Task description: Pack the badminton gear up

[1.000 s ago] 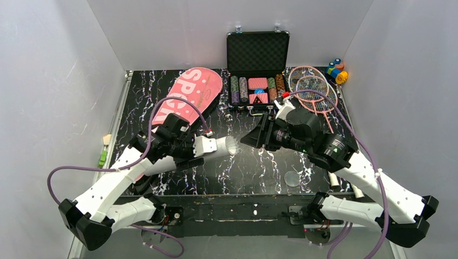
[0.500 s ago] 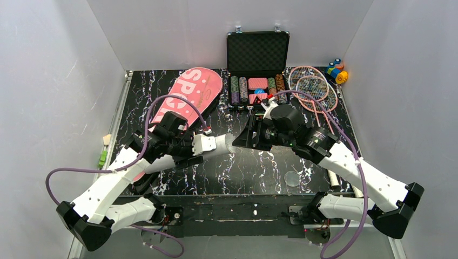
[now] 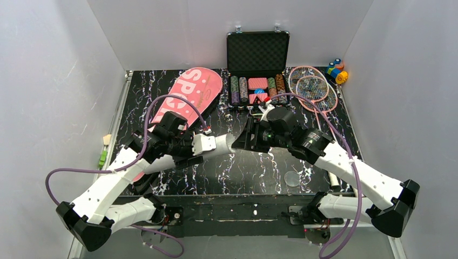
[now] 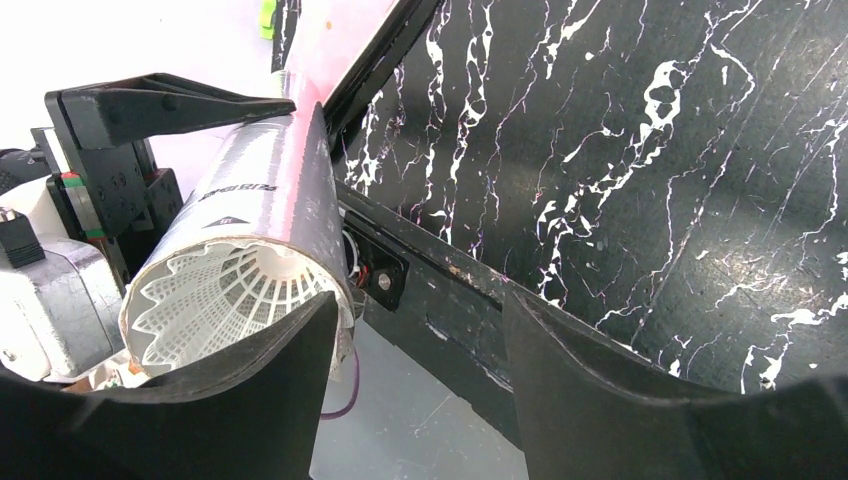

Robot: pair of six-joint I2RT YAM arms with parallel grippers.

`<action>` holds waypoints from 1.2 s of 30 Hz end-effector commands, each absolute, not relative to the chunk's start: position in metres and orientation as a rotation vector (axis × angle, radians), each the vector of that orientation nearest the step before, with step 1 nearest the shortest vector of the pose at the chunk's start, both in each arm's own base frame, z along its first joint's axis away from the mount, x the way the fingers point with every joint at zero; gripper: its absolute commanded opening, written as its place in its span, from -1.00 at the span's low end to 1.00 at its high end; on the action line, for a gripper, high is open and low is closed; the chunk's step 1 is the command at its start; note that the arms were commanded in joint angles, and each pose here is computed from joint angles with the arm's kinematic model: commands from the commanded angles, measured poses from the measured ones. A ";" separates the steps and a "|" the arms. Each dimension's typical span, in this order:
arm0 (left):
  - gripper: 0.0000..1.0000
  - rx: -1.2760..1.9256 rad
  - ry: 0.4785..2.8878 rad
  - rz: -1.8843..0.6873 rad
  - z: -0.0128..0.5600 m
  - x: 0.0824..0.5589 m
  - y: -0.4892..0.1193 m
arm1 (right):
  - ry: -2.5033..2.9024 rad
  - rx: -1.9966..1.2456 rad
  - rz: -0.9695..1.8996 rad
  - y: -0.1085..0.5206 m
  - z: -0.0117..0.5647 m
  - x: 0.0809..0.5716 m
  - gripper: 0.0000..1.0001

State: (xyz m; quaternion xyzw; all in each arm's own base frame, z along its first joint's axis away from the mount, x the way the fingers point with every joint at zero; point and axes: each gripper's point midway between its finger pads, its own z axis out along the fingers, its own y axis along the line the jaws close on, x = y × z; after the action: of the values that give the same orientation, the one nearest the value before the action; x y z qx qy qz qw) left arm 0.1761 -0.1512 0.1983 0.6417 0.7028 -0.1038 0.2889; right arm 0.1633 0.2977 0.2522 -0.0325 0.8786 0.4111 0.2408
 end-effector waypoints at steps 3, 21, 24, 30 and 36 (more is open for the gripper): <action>-0.56 1.659 1.785 -0.306 0.227 0.179 -0.163 | 2.369 -0.098 1.144 0.305 0.254 0.170 0.35; -0.55 1.648 1.790 -0.329 0.227 0.178 -0.166 | 2.371 -0.148 1.228 0.346 0.255 0.174 0.46; -0.55 1.659 1.799 -0.316 0.221 0.178 -0.163 | 2.314 -0.121 1.191 0.330 0.280 0.181 0.52; -0.55 1.671 1.812 -0.305 0.212 0.175 -0.158 | 2.248 -0.030 1.137 0.267 0.311 0.182 0.65; -0.55 1.679 1.825 -0.289 0.206 0.174 -0.155 | 2.323 0.136 0.909 0.197 0.278 0.185 0.69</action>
State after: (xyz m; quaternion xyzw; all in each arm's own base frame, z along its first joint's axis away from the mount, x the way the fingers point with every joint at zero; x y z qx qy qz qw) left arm 0.1739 -0.1524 0.1991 0.6331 0.7075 -0.1110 0.2938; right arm 0.1868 0.2394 0.3098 0.0218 0.8464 0.4226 0.3233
